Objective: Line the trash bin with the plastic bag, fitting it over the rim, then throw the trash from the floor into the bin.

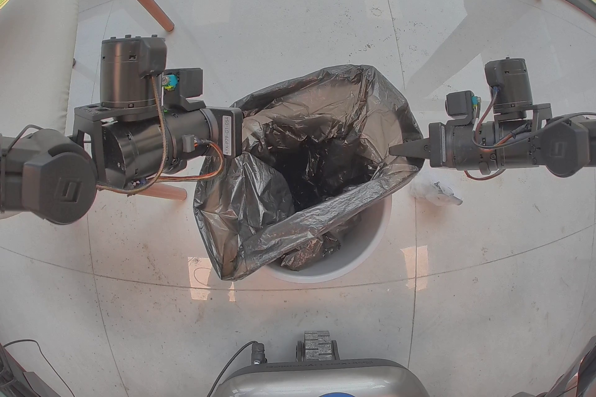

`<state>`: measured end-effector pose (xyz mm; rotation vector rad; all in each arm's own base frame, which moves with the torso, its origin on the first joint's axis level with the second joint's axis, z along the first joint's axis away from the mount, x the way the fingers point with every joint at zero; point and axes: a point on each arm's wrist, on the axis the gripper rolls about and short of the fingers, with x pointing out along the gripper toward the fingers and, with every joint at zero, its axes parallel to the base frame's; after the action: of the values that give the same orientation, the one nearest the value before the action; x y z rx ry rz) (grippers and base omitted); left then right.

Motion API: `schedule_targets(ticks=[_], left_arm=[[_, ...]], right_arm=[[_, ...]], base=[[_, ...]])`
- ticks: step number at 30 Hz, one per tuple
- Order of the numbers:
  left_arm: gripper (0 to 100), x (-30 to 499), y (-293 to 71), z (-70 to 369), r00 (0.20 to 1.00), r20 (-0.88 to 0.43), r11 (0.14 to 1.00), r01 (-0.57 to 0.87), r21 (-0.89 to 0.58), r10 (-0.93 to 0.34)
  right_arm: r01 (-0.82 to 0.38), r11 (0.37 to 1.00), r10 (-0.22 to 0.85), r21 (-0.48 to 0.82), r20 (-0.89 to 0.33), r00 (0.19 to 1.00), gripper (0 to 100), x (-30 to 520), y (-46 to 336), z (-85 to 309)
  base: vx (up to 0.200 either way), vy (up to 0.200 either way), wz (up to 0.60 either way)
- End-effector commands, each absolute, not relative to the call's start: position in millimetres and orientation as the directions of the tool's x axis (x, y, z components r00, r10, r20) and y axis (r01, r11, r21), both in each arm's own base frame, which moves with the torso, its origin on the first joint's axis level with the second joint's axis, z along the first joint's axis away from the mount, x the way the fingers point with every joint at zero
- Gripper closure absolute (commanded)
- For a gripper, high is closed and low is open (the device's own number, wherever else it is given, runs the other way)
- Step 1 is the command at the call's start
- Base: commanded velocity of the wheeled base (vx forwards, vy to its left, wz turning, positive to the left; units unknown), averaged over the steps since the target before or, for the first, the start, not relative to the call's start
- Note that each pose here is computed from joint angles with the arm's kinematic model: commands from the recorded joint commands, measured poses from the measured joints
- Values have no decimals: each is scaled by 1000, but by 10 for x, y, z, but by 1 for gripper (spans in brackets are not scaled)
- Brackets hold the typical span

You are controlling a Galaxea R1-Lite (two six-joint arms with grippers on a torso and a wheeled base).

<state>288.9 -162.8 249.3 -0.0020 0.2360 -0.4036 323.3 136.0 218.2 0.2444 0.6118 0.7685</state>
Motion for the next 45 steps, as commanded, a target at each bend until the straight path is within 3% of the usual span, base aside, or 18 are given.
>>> schedule_targets(ticks=[1, 16, 26, 45], left_arm=[[100, 3051, -1640, 2404, 896, -248, 928, 370, -45, -369], [100, 3180, -1536, 2371, 902, -260, 937, 345, -45, -345], [100, 2946, -1403, 2189, 869, -335, 927, 374, -34, -363], [100, 2792, -1277, 1915, 852, -399, 932, 363, -17, -339]], right_arm=[[-559, 709, 705, 431, -455, 544, 100, 3391, 1408, 2016], [-516, 724, 690, 458, -475, 546, 100, 3509, 1194, 1907], [-520, 696, 718, 495, -510, 475, 100, 3205, 1132, 1784], [-519, 692, 720, 501, -529, 449, 100, 3118, 1164, 1667]], base=[[0, 0, 0], [0, 0, 0], [0, 0, 0], [0, 0, 0]])
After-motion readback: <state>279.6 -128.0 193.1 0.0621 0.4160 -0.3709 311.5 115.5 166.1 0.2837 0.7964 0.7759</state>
